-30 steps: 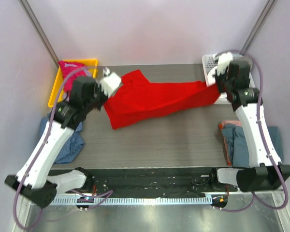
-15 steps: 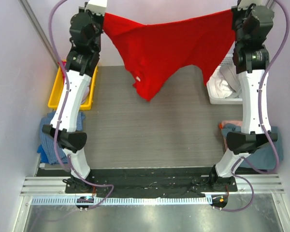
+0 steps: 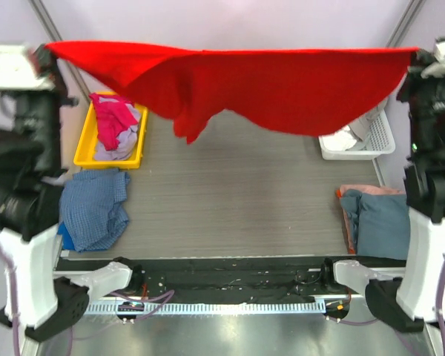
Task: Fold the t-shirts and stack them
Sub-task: Flatten out the tshirt
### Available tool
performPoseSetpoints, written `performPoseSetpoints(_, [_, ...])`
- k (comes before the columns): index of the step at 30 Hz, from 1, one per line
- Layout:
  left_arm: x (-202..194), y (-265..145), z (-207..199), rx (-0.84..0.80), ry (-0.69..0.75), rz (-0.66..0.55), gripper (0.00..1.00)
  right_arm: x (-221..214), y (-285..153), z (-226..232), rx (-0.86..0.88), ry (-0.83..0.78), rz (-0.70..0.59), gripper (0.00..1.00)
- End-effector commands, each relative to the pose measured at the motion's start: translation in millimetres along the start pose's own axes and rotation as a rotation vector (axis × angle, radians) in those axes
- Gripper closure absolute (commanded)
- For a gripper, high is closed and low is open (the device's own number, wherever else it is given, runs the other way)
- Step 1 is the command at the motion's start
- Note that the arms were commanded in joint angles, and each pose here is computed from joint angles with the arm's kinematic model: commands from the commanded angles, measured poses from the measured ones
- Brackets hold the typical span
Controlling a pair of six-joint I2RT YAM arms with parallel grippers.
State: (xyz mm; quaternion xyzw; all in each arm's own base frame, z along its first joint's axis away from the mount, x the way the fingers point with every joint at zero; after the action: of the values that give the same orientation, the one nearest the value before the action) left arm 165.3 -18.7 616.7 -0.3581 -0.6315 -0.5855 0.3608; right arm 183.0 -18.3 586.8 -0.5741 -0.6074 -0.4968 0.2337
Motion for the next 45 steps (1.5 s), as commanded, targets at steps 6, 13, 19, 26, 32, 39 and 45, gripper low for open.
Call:
performPoseSetpoints(6, [3.9, -62.5, 18.0, -0.063, -0.068, 0.077, 1.0, -4.7, -66.2, -7.9, 0.071, 0.037, 0.079, 0.99])
performPoseSetpoints(13, [-24.0, -9.8, 2.9, 0.037, -0.012, 0.086, 1.0, -28.9, -24.0, 8.2, 0.059, -0.033, 0.153, 0.99])
performPoseSetpoints(19, [-80.3, 96.9, -23.9, 0.129, 0.04, 0.093, 1.0, -49.4, 57.3, 36.0, 0.041, -0.031, 0.169, 0.99])
performPoseSetpoints(26, [-107.2, 196.0, -15.1, 0.246, -0.045, -0.086, 1.0, -60.5, 167.5, 63.4, -0.012, -0.023, 0.138, 0.99])
performPoseSetpoints(32, [-111.3, 198.2, -13.8, 0.247, -0.049, -0.095, 1.0, -33.7, 179.4, 50.5, -0.093, 0.001, 0.011, 0.99])
performPoseSetpoints(39, [-102.3, 172.8, -7.5, 0.231, -0.056, -0.009, 1.0, -66.4, 140.4, 61.6, -0.012, -0.012, 0.124, 0.99])
performPoseSetpoints(45, [-120.9, 143.6, -9.4, 0.17, -0.067, 0.147, 1.0, -126.3, 101.2, 87.6, 0.073, -0.036, 0.253, 0.99])
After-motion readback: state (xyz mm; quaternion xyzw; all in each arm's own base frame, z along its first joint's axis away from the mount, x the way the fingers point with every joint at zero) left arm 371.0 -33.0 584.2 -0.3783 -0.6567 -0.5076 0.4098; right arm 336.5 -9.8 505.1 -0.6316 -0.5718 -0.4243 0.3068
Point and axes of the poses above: each gripper's point midway between its finger pads, its own y axis out along the fingers, its own z axis along the line the jaws close on, x = y × z, the point moved 10 cm from there along -y, back along the fingers, and after that the axes turned 12 degrees about -y, right-handed, at the moved point
